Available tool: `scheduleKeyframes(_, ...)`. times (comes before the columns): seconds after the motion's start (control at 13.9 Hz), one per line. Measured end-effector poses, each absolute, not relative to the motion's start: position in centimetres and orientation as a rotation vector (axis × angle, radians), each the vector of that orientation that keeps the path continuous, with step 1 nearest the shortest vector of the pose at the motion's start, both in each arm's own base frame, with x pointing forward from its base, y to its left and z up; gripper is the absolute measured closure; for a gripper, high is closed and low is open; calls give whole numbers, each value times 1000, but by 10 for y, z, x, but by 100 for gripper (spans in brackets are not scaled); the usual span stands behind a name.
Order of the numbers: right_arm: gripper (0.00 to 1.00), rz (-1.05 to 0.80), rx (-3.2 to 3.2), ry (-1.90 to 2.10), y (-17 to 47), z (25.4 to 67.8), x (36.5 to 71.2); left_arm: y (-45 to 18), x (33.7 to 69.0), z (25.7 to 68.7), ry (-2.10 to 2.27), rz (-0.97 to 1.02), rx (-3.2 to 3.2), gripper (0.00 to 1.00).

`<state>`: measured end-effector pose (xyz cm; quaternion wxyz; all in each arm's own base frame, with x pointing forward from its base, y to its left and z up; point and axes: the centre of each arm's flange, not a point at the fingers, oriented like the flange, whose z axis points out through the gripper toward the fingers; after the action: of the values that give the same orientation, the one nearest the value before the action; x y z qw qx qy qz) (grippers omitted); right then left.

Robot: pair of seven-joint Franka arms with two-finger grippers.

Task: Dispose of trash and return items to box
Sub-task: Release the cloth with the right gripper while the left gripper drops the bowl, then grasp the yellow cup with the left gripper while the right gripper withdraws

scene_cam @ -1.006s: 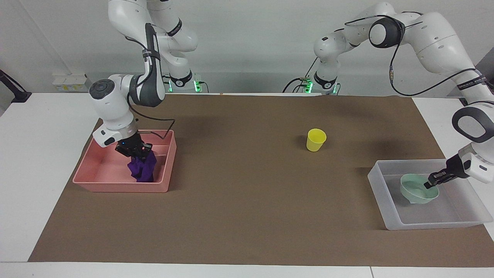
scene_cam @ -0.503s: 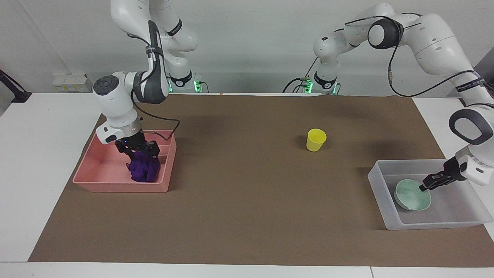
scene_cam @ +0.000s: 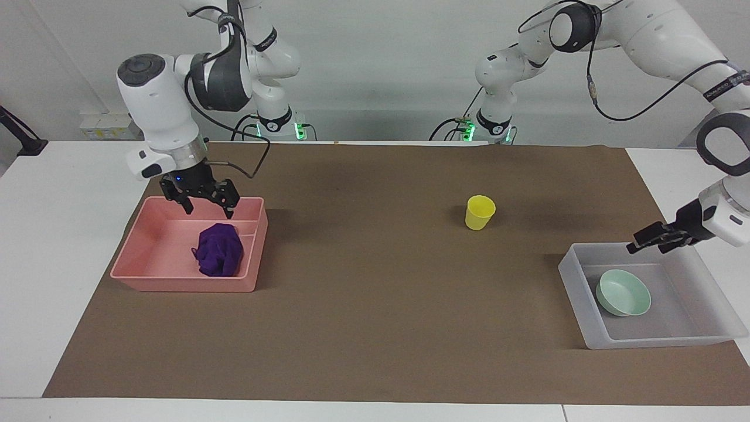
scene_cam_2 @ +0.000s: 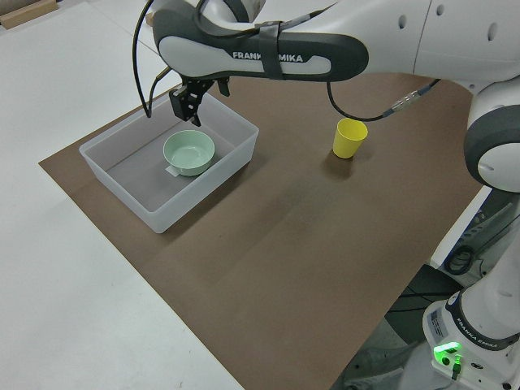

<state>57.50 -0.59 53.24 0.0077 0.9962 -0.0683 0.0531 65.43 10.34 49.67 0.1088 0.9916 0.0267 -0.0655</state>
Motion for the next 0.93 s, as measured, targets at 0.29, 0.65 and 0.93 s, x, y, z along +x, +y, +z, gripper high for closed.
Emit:
scheduleKeyframes(0.29,0,157,3115,-222,-7,593,555,-35,595,503,2,-338,2961,0)
scheduleKeyframes(0.65,0,79,3112,-261,-19,655,528,-115,521,388,-120,-335,3005,0)
scheduleKeyframes(0.93,0,55,3130,-272,-20,663,525,-119,503,343,-111,-367,2998,7)
